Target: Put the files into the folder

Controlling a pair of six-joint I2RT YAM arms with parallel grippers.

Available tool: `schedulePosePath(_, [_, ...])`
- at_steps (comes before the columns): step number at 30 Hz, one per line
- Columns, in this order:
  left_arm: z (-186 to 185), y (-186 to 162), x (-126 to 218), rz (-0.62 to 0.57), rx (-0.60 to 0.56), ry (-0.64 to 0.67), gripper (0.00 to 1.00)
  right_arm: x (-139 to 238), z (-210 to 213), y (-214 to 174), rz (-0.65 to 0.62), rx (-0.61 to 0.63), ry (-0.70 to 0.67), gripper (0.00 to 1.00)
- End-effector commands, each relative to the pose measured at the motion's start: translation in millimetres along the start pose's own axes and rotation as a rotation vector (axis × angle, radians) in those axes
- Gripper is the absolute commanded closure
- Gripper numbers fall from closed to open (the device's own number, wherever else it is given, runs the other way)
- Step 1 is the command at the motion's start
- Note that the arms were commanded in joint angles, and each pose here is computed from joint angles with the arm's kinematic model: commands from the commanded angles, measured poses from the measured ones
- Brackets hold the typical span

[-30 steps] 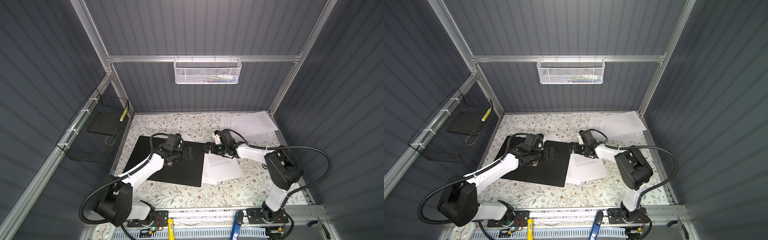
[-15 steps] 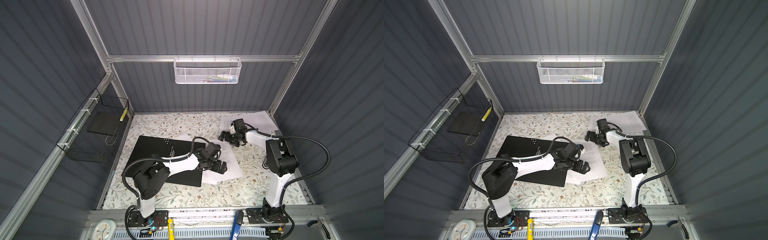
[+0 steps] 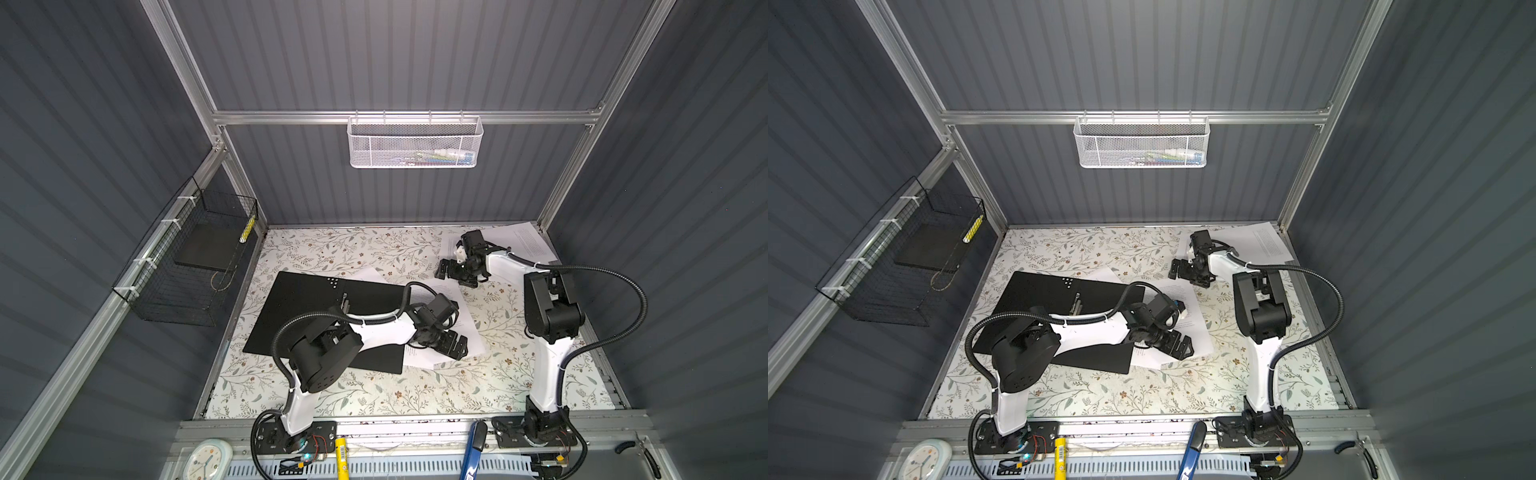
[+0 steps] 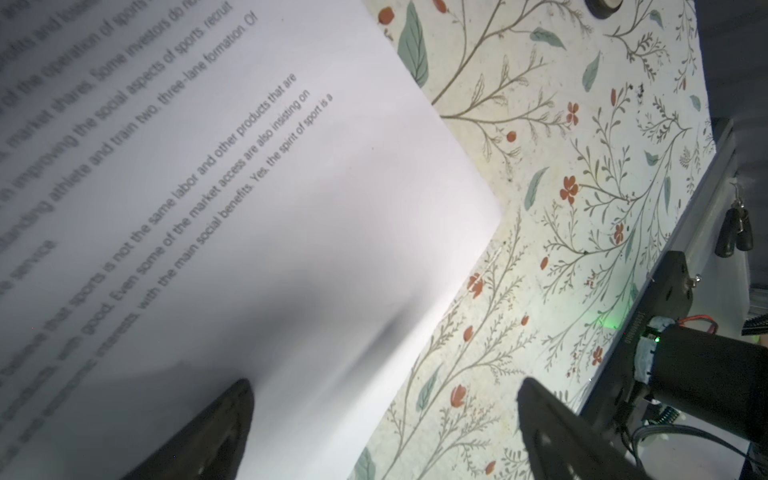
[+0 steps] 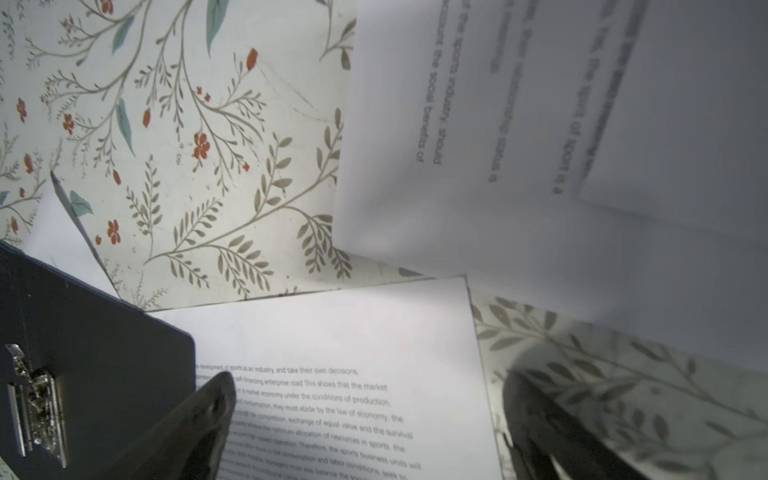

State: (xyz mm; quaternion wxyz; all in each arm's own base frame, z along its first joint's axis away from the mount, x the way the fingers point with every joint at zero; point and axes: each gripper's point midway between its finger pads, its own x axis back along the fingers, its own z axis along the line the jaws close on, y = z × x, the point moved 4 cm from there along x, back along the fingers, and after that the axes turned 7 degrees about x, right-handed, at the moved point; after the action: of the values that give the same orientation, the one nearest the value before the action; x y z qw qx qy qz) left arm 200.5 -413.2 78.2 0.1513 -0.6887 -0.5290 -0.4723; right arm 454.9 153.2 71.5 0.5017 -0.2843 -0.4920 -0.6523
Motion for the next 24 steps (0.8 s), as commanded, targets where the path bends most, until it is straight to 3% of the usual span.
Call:
schedulePosePath(1, [27,-29,-2,0.102,0.018,0.091,0.00,-5,-3,-11,0.078,0.007,0.002,0.01])
schedulePosePath(14, [63,-50,12,0.126,0.072,0.159,0.00,-14,3,-11,0.121,0.040,0.005,0.01])
schedulePosePath(24, [62,-45,16,0.107,0.068,0.131,0.00,-29,22,-32,0.230,0.106,0.007,0.01])
